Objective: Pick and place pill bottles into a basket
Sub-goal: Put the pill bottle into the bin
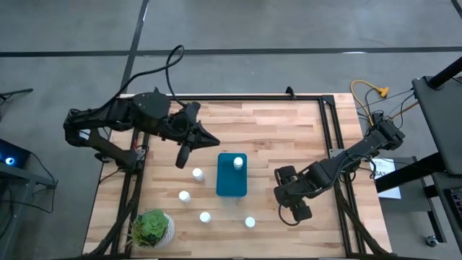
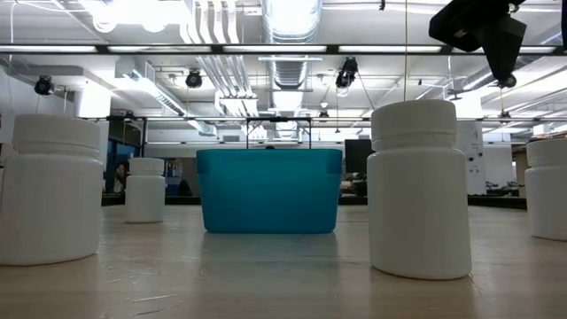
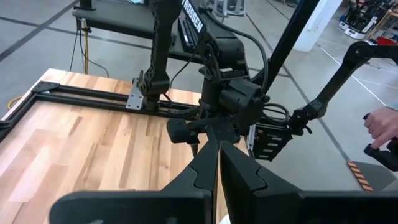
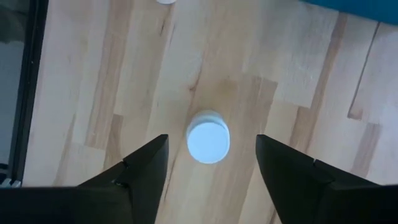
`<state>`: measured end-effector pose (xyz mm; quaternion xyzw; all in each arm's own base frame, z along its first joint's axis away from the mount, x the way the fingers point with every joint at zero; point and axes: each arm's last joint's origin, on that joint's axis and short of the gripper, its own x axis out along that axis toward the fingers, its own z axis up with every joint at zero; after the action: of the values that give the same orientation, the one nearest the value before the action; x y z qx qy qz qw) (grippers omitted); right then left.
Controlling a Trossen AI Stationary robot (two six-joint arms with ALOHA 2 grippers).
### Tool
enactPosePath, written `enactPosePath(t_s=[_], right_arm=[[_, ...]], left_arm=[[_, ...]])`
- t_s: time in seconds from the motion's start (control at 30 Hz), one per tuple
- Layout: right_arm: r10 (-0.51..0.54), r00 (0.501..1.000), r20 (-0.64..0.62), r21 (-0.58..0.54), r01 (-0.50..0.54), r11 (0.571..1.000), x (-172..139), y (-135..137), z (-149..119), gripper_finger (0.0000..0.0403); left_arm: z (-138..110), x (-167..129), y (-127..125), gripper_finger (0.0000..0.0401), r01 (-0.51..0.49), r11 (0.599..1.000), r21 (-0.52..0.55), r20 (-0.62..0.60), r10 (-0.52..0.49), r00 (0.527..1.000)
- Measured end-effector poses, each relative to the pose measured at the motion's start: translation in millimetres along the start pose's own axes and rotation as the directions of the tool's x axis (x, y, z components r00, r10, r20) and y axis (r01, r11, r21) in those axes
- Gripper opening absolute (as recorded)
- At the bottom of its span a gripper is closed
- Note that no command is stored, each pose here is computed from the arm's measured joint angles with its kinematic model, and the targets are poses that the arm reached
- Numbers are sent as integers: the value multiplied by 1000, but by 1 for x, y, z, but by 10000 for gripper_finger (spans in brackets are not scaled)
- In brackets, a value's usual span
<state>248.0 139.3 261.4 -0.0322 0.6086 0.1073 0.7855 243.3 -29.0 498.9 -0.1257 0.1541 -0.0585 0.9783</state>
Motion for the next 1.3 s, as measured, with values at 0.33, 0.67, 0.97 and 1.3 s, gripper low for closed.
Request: enactPosePath(t_s=[0.33,0.67,0.97,1.3], right_arm=[[-28,1000,-11,-31,27,999,4,-1,-3,287],[-36,998,-49,-24,35,999,33,-6,-18,277],[-21,1000,-5,-18,20,1000,42,-6,-18,266],[6,1000,-5,8,-6,1000,59,-5,-28,261]], left_arm=[[0,-1,0,0,1,1000,2,2,-1,1000],[0,-1,0,0,1,1000,3,1,-1,1000],[0,-1,0,0,1,1000,3,1,-1,1000],[0,-1,0,0,1,1000,-10,0,-1,1000]])
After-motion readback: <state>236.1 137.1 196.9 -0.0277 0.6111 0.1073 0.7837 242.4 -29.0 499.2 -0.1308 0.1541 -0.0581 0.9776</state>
